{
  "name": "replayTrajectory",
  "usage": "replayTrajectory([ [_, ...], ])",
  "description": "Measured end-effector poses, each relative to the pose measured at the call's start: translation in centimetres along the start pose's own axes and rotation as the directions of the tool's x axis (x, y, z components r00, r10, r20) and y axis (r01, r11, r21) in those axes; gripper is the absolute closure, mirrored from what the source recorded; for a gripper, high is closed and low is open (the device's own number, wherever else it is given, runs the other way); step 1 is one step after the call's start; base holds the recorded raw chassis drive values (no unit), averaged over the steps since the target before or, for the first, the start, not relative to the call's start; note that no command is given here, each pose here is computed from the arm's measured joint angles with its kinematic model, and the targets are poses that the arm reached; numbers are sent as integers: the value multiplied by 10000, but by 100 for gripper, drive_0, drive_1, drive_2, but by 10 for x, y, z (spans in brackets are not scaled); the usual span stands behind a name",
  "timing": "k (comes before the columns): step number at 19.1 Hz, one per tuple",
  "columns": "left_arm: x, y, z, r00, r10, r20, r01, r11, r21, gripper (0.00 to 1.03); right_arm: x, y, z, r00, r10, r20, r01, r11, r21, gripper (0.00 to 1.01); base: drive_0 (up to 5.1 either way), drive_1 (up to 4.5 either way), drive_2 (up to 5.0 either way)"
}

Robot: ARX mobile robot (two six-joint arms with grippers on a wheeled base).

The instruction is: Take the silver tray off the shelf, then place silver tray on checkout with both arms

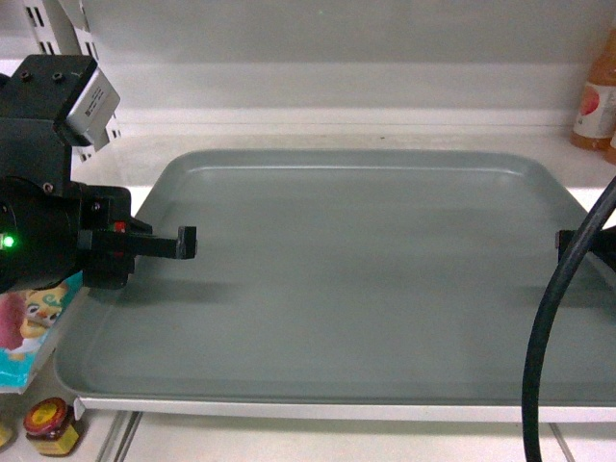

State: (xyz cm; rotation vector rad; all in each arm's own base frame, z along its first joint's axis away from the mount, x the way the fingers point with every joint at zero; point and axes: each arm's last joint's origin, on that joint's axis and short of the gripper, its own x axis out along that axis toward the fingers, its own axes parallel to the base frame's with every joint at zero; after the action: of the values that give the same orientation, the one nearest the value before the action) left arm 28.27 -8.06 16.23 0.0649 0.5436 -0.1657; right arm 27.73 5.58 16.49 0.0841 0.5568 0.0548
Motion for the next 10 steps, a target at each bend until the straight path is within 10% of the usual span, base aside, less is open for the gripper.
replayTrajectory([
  [10, 0, 0, 0, 10000, 22, -10, -22, 10000, 13, 100, 0, 0, 0, 10000, -16, 3, 16, 10000, -6, 98, 0, -411, 411],
])
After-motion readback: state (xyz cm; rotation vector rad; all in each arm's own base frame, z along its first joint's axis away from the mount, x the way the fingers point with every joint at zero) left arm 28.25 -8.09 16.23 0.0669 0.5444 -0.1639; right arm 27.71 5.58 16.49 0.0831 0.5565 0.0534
